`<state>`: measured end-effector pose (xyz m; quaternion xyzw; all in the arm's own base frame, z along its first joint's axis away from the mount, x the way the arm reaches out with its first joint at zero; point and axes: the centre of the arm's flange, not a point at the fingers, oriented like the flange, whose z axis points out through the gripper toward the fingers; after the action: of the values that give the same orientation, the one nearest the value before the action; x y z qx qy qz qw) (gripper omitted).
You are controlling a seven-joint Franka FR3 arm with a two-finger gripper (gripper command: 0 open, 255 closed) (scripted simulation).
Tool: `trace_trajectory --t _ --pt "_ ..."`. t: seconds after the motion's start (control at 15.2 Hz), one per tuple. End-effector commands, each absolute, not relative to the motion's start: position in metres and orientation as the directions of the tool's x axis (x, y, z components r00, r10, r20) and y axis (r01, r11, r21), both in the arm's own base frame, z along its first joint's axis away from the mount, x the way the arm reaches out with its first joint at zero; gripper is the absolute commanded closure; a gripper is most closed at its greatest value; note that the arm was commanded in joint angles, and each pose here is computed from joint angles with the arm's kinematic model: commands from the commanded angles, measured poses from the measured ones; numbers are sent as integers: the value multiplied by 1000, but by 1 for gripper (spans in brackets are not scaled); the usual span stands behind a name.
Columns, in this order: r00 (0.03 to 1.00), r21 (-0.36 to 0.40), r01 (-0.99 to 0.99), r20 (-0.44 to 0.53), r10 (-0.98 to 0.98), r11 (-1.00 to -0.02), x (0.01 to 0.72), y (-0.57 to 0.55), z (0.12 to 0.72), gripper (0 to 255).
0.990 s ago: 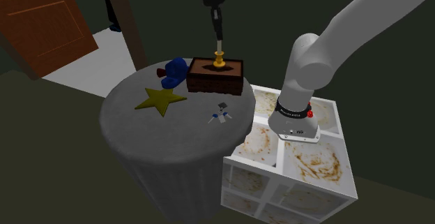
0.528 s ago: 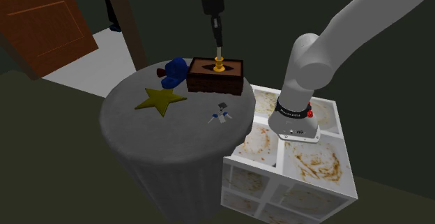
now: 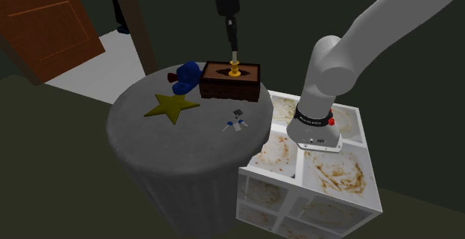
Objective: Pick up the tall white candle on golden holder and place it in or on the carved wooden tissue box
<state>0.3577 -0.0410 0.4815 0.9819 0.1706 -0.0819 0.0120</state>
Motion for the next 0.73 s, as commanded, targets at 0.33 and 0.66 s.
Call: trace_trajectory --t 0.33,0.66 --pt "928 -5 337 -167 333 -941 362 -39 506 0" --pt "928 -5 337 -167 333 -941 365 -38 530 0"
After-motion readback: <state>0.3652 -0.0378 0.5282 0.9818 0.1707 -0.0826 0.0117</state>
